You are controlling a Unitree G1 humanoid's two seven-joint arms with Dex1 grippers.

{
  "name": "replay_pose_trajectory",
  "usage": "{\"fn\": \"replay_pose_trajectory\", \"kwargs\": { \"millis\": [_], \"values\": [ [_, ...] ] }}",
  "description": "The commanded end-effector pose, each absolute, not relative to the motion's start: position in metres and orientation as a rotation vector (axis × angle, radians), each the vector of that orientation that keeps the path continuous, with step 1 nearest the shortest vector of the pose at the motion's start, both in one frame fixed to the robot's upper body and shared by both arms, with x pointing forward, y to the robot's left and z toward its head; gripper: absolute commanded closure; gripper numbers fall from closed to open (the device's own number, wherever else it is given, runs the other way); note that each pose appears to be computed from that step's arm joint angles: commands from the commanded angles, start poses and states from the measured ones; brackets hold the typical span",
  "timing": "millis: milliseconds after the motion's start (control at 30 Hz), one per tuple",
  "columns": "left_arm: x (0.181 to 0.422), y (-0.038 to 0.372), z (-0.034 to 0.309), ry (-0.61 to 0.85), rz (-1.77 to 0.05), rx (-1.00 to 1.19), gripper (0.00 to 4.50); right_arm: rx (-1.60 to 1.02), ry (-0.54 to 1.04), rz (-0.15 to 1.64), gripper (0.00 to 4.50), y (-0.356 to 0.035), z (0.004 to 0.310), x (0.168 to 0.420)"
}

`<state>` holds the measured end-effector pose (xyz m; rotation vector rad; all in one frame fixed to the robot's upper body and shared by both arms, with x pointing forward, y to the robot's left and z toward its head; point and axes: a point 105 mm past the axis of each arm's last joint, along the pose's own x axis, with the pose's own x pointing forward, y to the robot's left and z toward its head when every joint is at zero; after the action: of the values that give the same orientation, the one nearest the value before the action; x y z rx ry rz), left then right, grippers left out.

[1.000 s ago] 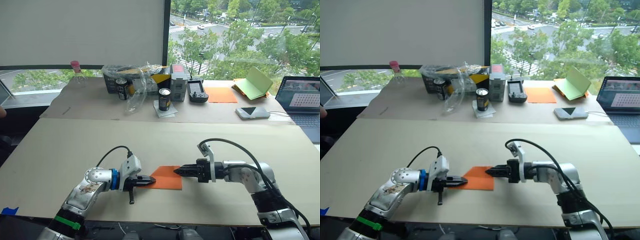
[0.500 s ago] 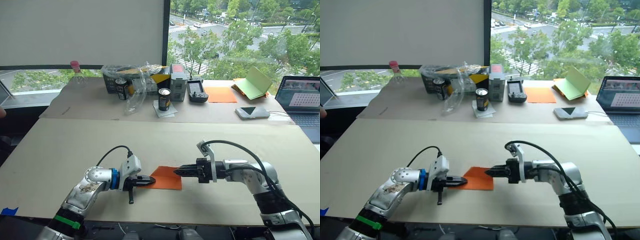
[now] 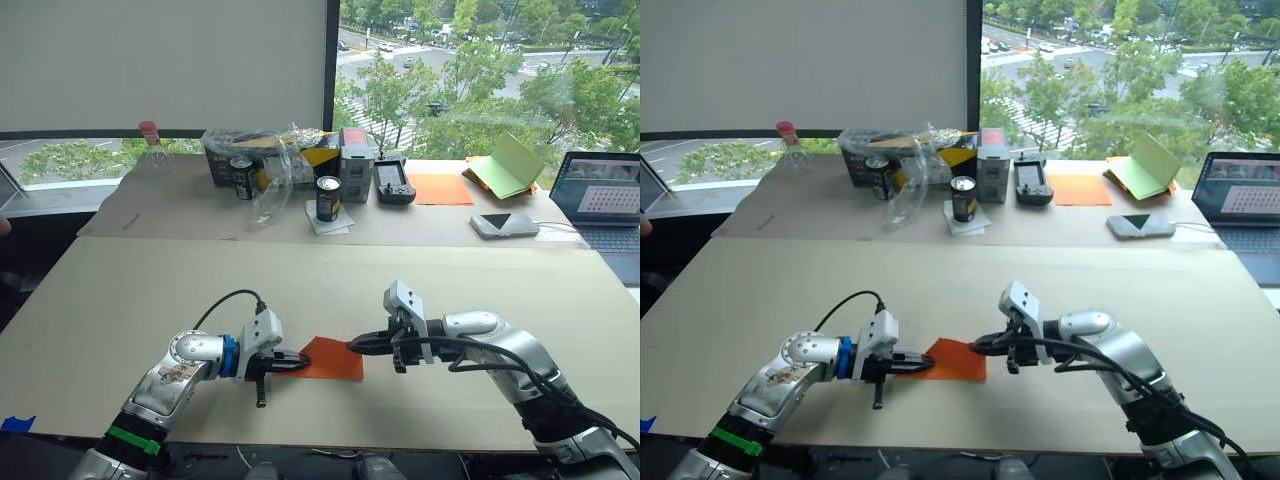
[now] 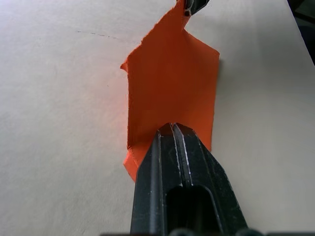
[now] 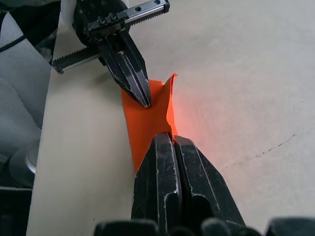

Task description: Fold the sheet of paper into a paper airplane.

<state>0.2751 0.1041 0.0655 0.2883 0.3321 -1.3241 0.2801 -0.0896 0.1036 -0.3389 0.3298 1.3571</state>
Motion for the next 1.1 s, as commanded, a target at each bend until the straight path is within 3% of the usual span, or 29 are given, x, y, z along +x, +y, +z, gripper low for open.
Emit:
{"fn": "replay_pose_trajectory", "kwargs": {
  "millis": [33,167,333,700,867,1100],
  "values": [
    [0.270,0.114,0.046,0.448,-1.314,0.291,4.50,-0.514,0.162,1.371,4.44,-0.090,0.115,0.277],
    [0.266,0.115,0.045,0.465,-1.332,0.287,4.50,-0.611,0.073,1.400,4.44,-0.097,0.100,0.266],
    [0.262,0.115,0.045,0.501,-1.356,0.273,4.50,-0.579,0.070,1.444,4.44,-0.088,0.092,0.251],
    [0.261,0.118,0.049,0.518,-1.349,0.247,4.50,-0.816,0.090,1.440,4.44,-0.088,0.056,0.249],
    [0.268,0.127,0.069,0.494,-1.317,0.121,4.50,-0.858,0.104,1.429,4.44,-0.090,0.046,0.250],
    [0.288,0.121,0.117,0.342,-1.305,-0.062,4.50,-0.866,0.109,1.411,4.44,-0.088,0.043,0.252]
  ]
}}
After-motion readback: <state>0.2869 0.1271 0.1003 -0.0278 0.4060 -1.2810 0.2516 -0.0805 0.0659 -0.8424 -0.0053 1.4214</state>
